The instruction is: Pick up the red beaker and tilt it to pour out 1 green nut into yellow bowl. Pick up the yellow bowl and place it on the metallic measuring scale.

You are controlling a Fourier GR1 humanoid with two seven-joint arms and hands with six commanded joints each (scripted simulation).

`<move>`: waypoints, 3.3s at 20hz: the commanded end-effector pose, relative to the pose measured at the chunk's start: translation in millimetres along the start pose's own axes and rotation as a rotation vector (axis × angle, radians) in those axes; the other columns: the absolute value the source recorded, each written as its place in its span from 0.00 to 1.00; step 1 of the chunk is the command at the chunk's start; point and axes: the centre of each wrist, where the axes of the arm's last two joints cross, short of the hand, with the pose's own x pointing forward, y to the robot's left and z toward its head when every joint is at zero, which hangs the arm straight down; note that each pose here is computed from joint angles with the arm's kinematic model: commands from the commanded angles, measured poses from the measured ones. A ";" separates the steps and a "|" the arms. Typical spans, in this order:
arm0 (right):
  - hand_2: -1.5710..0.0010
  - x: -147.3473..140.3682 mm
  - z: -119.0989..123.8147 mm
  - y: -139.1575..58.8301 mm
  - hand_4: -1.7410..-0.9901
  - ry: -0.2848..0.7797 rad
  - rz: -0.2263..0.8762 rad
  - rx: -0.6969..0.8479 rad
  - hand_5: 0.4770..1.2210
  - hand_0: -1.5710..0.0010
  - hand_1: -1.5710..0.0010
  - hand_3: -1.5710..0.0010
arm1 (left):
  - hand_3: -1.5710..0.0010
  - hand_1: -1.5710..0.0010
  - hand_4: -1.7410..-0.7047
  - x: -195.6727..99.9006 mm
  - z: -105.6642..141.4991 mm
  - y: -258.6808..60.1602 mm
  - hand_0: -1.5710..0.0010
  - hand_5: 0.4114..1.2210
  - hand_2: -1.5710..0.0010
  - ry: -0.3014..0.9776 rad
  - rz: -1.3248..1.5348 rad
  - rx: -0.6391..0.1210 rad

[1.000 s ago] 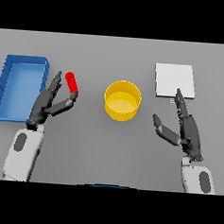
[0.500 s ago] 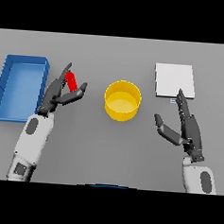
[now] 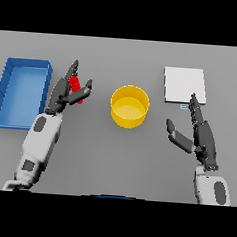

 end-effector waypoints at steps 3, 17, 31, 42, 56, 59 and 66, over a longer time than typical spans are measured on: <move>1.00 -0.9 3.8 2.0 0.67 0.000 0.013 0.004 0.23 1.00 1.00 1.00 | 0.67 0.74 0.32 -1.8 -5.2 -8.1 0.76 0.57 0.71 -0.026 0.019 0.041; 1.00 -2.6 4.6 2.1 0.67 -0.005 0.008 0.007 0.22 1.00 1.00 1.00 | 0.04 0.03 0.06 16.7 -11.1 -11.5 0.04 0.91 0.03 -0.105 0.071 0.025; 1.00 -4.4 1.4 0.5 0.72 -0.036 0.068 0.002 0.25 1.00 1.00 1.00 | 0.01 0.00 0.01 73.9 -23.8 -0.1 0.00 0.89 0.00 -0.156 -0.266 -0.095; 1.00 -0.1 2.8 5.2 0.74 -0.011 0.040 0.017 0.26 1.00 1.00 1.00 | 0.00 0.00 0.00 132.1 -36.4 -36.6 0.00 0.94 0.00 -0.188 -1.030 -0.323; 1.00 -1.5 5.4 6.8 0.69 0.015 -0.011 -0.018 0.19 1.00 1.00 1.00 | 0.09 0.00 0.02 164.0 -54.8 -93.0 0.00 1.00 0.00 -0.294 -1.794 -0.647; 1.00 -0.8 3.7 9.0 0.70 0.000 0.006 -0.026 0.15 1.00 1.00 1.00 | 0.05 0.00 0.01 167.5 -57.9 -99.7 0.00 1.00 0.00 -0.339 -1.915 -0.687; 1.00 -0.8 3.5 12.7 0.79 -0.020 -0.001 -0.030 0.12 1.00 1.00 1.00 | 0.01 0.00 0.00 178.0 -58.0 -117.6 0.00 1.00 0.00 -0.442 -2.210 -0.734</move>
